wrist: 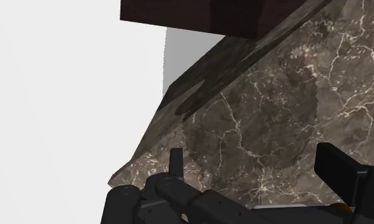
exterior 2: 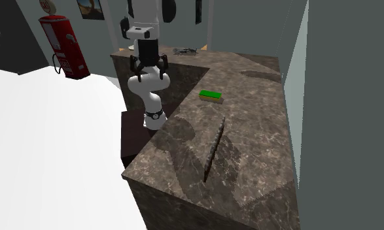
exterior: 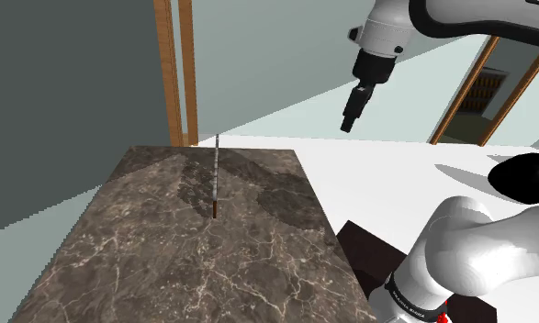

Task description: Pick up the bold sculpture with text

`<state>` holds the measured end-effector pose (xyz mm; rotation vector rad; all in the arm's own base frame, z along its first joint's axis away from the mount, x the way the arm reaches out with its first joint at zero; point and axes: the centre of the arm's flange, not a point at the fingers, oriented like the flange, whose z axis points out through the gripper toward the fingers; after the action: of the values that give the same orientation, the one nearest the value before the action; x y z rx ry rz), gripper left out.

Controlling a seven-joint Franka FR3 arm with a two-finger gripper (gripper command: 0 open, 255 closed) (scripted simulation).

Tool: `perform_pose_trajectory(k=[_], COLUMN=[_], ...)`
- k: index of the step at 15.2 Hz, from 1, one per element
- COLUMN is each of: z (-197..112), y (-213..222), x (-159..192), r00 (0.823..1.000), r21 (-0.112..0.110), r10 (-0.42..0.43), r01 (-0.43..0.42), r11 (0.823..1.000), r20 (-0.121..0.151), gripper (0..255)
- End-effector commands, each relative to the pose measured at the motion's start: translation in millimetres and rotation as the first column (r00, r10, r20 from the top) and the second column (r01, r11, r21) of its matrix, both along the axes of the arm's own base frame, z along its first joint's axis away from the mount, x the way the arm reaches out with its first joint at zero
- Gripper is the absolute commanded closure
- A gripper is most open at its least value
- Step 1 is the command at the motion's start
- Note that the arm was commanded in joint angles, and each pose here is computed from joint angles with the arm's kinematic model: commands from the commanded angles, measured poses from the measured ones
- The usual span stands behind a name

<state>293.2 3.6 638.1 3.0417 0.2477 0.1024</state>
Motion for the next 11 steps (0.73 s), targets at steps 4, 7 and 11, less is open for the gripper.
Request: perform_pose_trajectory(k=[4, 7, 11], z=[-18, -36, -58], y=[28, 55, 89], x=[18, 39, 71], r00=[0.996, 0.983, 0.954], r21=[0.017, 0.035, 0.06], r10=[-0.091, -0.182, -0.301], r01=[0.091, 0.182, 0.299], r11=[0.996, 0.983, 0.952], r20=[0.007, 0.012, 0.017], gripper=[0, 0, 0])
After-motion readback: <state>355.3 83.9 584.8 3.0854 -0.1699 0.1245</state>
